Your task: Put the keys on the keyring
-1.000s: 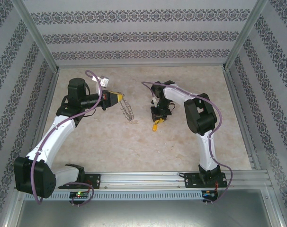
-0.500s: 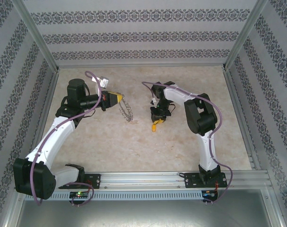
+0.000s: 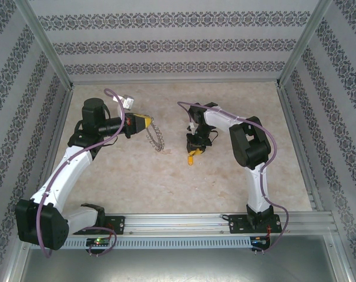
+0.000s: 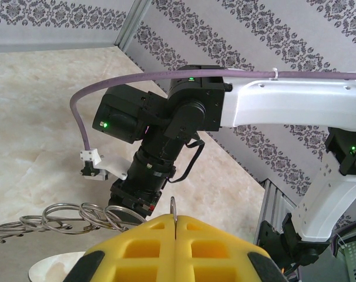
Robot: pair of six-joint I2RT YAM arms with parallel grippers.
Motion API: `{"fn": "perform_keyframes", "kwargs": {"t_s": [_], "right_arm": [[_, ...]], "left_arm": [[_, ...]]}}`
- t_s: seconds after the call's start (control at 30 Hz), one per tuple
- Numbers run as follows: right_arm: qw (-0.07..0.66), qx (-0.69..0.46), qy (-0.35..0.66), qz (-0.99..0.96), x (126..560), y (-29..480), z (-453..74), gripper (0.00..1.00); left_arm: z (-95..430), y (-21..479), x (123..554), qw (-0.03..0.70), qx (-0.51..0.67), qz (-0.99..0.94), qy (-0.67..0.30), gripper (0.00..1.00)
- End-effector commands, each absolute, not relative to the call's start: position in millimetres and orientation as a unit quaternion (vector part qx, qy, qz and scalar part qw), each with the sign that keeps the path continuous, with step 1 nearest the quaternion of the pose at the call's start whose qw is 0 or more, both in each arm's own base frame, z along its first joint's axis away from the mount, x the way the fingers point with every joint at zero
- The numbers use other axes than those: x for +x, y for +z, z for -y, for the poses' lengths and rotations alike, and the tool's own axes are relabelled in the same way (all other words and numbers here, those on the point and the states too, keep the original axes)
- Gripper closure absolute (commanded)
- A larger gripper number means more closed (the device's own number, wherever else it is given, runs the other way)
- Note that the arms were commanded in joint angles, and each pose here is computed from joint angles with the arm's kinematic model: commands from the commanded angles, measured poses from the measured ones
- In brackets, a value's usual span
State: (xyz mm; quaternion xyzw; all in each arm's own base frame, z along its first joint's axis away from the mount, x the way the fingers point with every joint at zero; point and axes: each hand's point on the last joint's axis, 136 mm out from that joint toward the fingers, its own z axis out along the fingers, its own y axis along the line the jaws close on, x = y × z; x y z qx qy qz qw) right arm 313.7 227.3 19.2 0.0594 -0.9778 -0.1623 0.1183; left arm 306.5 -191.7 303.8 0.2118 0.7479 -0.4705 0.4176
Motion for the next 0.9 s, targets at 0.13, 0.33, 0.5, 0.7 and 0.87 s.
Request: {"fn": "perform_keyframes", "kwargs": {"t_s": [0.13, 0.33, 0.5, 0.7, 0.87], "right_arm": [[0.121, 0.055, -0.169, 0.977, 303, 28, -230, 0.78], [0.124, 0.051, -0.164, 0.977, 293, 30, -224, 0.75], [0.127, 0.047, -0.170, 0.976, 292, 30, -228, 0.73], [0.129, 0.045, -0.173, 0.975, 290, 33, -228, 0.71], [0.133, 0.043, -0.172, 0.975, 286, 33, -226, 0.70]], "left_arm": [[196, 310, 298, 0.429, 0.239, -0.734, -0.469, 1.00], [196, 310, 298, 0.430, 0.242, -0.733, -0.468, 1.00], [197, 309, 299, 0.428, 0.240, -0.733, -0.471, 1.00], [197, 309, 300, 0.430, 0.241, -0.733, -0.469, 1.00], [197, 307, 301, 0.429, 0.241, -0.733, -0.469, 1.00]]}}
